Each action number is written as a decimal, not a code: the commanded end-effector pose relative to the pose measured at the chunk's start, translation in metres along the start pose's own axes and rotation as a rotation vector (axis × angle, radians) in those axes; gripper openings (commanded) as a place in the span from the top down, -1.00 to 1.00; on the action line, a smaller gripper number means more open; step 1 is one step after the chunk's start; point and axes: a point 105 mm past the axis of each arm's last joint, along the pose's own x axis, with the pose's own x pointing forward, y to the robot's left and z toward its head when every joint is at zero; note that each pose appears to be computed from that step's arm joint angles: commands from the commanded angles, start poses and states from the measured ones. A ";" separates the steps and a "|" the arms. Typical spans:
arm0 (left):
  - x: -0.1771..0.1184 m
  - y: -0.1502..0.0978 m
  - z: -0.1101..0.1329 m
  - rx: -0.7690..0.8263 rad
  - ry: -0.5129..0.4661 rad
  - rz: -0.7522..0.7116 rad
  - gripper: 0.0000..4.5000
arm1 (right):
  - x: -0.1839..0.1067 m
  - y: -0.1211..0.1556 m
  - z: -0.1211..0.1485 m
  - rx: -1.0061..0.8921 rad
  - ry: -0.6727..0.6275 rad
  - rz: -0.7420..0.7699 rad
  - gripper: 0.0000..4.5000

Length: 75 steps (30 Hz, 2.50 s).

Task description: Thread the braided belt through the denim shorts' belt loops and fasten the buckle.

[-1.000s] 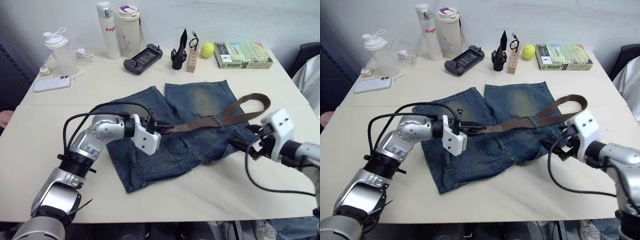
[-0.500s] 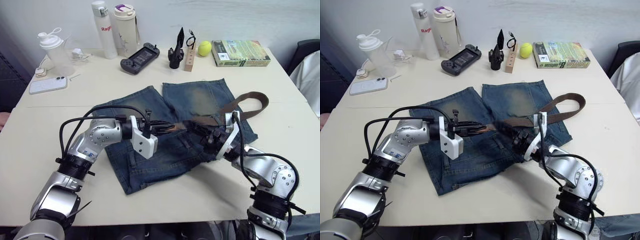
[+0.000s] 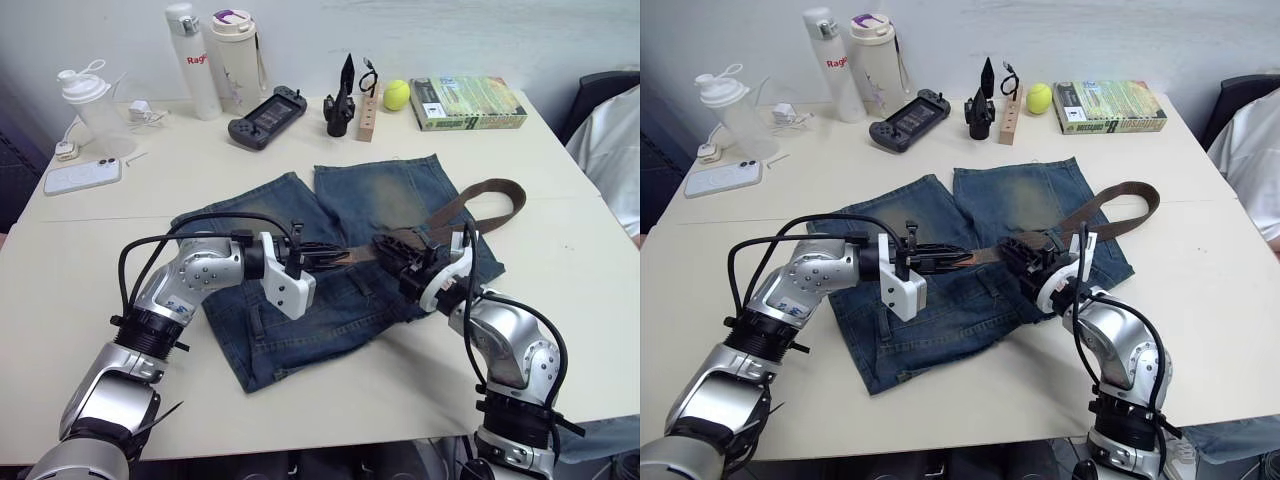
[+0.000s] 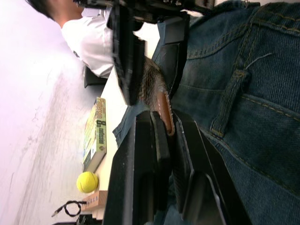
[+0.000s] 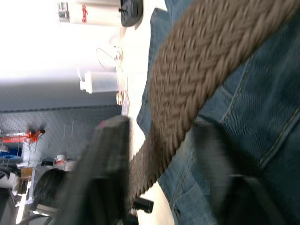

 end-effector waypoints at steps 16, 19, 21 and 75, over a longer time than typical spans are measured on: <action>-0.049 0.019 -0.006 -0.652 -0.007 0.155 -0.30 | -0.015 0.019 0.029 -0.131 -0.066 0.090 1.00; -0.067 0.006 0.003 -0.861 -0.023 0.108 -0.30 | -0.018 0.017 0.037 -0.243 -0.066 0.081 1.00; -0.078 -0.005 0.013 -0.991 -0.045 0.066 -0.30 | -0.018 0.013 0.041 -0.312 -0.058 0.064 1.00; -0.078 -0.027 0.038 -1.218 -0.031 0.039 -0.30 | -0.003 0.000 0.019 -0.398 0.111 0.200 1.00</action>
